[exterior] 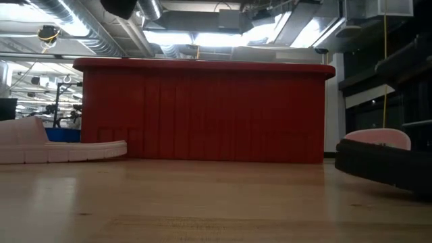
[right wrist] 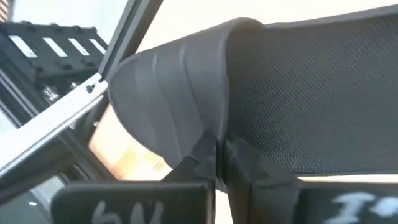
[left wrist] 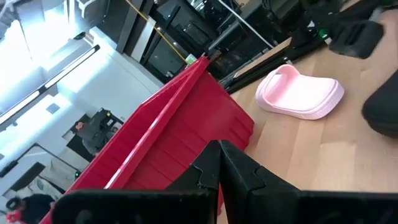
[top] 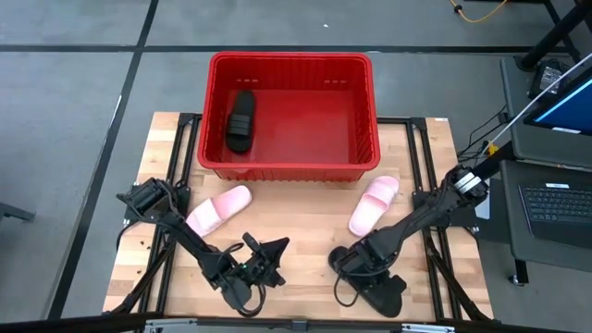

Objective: Pick and place slides into bin
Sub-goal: Put the black slide into the red bin

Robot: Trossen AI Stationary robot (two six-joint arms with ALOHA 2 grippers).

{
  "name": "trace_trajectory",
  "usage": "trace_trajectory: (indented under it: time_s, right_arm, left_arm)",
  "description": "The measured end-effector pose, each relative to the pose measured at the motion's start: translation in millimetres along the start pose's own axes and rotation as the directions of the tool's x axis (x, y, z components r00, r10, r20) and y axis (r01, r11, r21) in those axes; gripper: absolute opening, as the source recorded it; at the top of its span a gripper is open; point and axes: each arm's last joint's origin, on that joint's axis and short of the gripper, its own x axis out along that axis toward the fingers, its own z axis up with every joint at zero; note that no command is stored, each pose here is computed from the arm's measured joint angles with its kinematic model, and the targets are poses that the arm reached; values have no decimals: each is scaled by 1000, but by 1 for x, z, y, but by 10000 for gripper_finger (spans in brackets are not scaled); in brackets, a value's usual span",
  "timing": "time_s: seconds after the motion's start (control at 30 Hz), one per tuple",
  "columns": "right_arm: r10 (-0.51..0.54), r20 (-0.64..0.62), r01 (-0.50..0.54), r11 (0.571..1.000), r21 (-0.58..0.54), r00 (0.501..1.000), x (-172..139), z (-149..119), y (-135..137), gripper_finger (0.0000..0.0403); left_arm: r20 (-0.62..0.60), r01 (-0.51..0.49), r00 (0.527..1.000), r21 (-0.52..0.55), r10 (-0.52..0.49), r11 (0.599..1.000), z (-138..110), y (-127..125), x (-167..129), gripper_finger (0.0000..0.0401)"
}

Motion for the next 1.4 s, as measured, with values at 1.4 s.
trace_trajectory:
  time_s: [1.4]
  right_arm:
    - [-137,669,-146,926,349,730,-166,44,-49,14]
  left_arm:
    - [127,58,985,404,-119,913,44,13,-78,89]
